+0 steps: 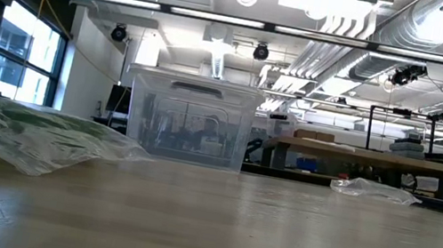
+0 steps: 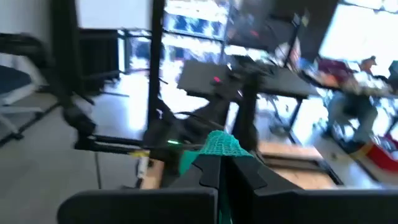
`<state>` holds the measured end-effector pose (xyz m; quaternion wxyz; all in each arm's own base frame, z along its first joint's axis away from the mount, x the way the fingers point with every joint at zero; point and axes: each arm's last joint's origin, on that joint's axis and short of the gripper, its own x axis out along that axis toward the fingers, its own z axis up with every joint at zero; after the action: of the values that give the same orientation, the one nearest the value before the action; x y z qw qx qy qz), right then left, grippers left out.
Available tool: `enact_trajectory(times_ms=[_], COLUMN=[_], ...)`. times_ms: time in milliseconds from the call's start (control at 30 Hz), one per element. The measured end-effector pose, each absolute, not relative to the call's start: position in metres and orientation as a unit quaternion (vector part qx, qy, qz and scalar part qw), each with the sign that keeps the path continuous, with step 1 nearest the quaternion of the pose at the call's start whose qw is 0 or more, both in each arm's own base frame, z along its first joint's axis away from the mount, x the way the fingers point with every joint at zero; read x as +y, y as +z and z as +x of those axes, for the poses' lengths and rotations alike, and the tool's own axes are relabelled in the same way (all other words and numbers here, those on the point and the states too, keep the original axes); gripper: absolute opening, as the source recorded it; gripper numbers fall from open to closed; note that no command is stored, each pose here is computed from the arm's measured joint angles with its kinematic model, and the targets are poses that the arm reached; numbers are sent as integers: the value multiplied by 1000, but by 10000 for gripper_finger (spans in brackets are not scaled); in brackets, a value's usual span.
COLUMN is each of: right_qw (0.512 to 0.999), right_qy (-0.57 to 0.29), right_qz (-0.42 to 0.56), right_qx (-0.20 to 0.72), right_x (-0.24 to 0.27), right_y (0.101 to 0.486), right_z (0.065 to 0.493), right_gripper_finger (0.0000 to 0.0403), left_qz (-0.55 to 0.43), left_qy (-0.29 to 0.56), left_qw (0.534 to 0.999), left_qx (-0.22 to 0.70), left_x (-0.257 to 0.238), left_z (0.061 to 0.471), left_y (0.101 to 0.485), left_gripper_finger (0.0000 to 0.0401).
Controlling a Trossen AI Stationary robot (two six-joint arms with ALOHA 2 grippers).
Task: Roll bandage
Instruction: Roll the dark green bandage
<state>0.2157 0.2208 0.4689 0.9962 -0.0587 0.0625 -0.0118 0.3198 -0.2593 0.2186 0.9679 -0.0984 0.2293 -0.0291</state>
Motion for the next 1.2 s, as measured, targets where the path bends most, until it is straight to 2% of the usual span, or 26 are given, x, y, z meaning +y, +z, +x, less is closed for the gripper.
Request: enact_trajectory(times_ms=[200,400,567,733,867,1033,1200], right_qw=[984,958,943,947,961,969,968], right_qy=[-91,-150,-141,-74,-21,32,46], right_qz=[-31,-6,2,46,96,146,147], right_qx=[149,246,301,308,259,195,198], right_x=[161,120,109,114,127,153,190], right_y=[460,421,368,307,270,240,220], right_z=[222,230,249,264,264,255,256], right_gripper_finger=[0,0,0,0,0,0,0], left_qz=[-107,-112,-70,10,74,127,159], left_qy=[-105,-170,-199,-216,-149,21,113], left_qw=[966,965,970,976,985,989,979], left_qx=[212,166,118,19,-43,-66,-64], left_x=[-280,-299,-309,-320,-325,-318,-305], left_z=[313,310,313,310,305,301,307], left_y=[218,244,274,311,335,352,359], left_gripper_finger=[5,5,3,3,2,2,1])
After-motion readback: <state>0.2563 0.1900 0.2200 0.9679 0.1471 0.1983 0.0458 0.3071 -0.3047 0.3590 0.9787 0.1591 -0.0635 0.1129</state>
